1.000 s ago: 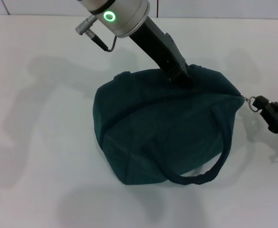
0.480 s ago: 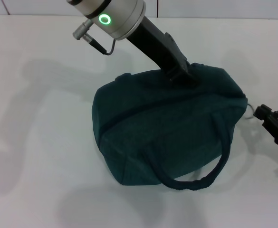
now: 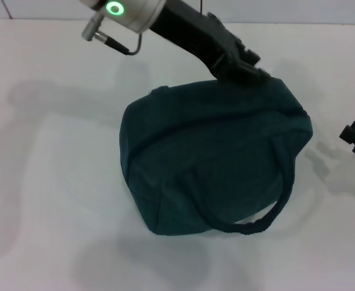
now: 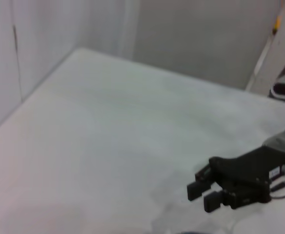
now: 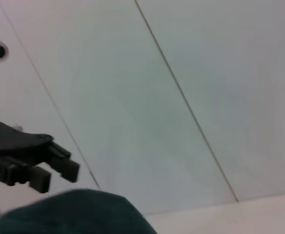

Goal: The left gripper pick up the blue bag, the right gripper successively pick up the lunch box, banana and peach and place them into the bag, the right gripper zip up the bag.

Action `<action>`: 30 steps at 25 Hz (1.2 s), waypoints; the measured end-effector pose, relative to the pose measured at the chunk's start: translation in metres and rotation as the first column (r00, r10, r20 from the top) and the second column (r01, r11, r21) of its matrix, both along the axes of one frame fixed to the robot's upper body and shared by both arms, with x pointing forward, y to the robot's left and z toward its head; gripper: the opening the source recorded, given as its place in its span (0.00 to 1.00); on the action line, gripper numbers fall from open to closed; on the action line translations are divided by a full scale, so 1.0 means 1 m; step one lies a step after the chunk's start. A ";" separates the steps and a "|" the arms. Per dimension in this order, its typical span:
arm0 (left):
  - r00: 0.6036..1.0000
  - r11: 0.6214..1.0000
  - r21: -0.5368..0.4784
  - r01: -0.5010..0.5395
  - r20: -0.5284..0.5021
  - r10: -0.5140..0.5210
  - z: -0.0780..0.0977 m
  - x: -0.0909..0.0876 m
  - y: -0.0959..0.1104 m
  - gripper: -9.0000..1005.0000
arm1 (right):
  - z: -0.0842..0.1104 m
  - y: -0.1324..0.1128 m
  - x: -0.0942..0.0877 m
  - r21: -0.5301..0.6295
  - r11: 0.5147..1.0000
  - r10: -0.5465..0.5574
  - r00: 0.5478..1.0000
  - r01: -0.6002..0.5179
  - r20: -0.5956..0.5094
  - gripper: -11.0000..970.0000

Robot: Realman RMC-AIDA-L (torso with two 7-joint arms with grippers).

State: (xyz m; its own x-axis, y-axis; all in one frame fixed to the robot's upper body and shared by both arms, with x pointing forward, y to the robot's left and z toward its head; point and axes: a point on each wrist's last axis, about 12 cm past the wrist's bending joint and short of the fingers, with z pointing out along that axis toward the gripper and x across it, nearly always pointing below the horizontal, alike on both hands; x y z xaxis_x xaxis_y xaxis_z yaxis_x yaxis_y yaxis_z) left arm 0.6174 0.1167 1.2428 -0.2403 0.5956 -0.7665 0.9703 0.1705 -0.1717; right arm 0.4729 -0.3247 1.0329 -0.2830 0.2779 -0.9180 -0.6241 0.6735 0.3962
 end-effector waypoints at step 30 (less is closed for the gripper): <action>0.894 0.743 -0.620 -0.250 0.146 0.423 -0.078 -0.089 0.186 0.81 | 0.101 -0.022 0.053 0.033 0.981 0.173 0.941 -0.190 0.290 0.89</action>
State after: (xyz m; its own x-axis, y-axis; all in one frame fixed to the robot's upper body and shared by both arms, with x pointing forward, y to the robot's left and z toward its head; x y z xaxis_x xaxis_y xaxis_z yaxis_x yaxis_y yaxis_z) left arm 0.5289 0.3030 1.1646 -0.0799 -0.0561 -0.9952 0.8888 0.4481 -0.0966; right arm 0.5263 -0.3463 1.1337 -0.0631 0.3033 -0.9508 -0.8261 0.5187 0.2203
